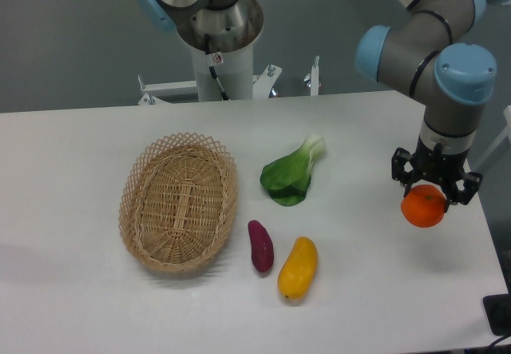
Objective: Pick up the orange from the table
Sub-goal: 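Lift the held orange up and away from the other fruits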
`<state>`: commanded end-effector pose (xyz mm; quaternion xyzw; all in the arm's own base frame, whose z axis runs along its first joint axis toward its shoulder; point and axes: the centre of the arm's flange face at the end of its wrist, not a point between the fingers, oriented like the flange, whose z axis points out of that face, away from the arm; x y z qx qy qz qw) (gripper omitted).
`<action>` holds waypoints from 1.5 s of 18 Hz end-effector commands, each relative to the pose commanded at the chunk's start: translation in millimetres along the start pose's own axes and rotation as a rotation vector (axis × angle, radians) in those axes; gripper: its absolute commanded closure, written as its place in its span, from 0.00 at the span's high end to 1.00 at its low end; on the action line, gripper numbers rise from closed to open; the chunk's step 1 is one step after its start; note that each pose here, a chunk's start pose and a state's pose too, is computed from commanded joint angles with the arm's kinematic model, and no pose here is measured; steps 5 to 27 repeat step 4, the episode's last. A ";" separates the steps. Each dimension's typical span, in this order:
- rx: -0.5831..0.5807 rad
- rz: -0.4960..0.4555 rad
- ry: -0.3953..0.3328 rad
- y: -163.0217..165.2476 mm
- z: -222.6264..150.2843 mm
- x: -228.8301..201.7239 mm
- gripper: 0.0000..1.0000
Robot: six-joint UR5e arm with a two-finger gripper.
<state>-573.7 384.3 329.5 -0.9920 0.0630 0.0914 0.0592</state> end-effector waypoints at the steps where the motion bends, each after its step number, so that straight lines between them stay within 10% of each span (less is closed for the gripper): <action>1: 0.001 0.003 -0.001 -0.9 0.4 0.6 0.52; 27: 0.000 0.002 0.000 0.1 0.5 0.3 0.52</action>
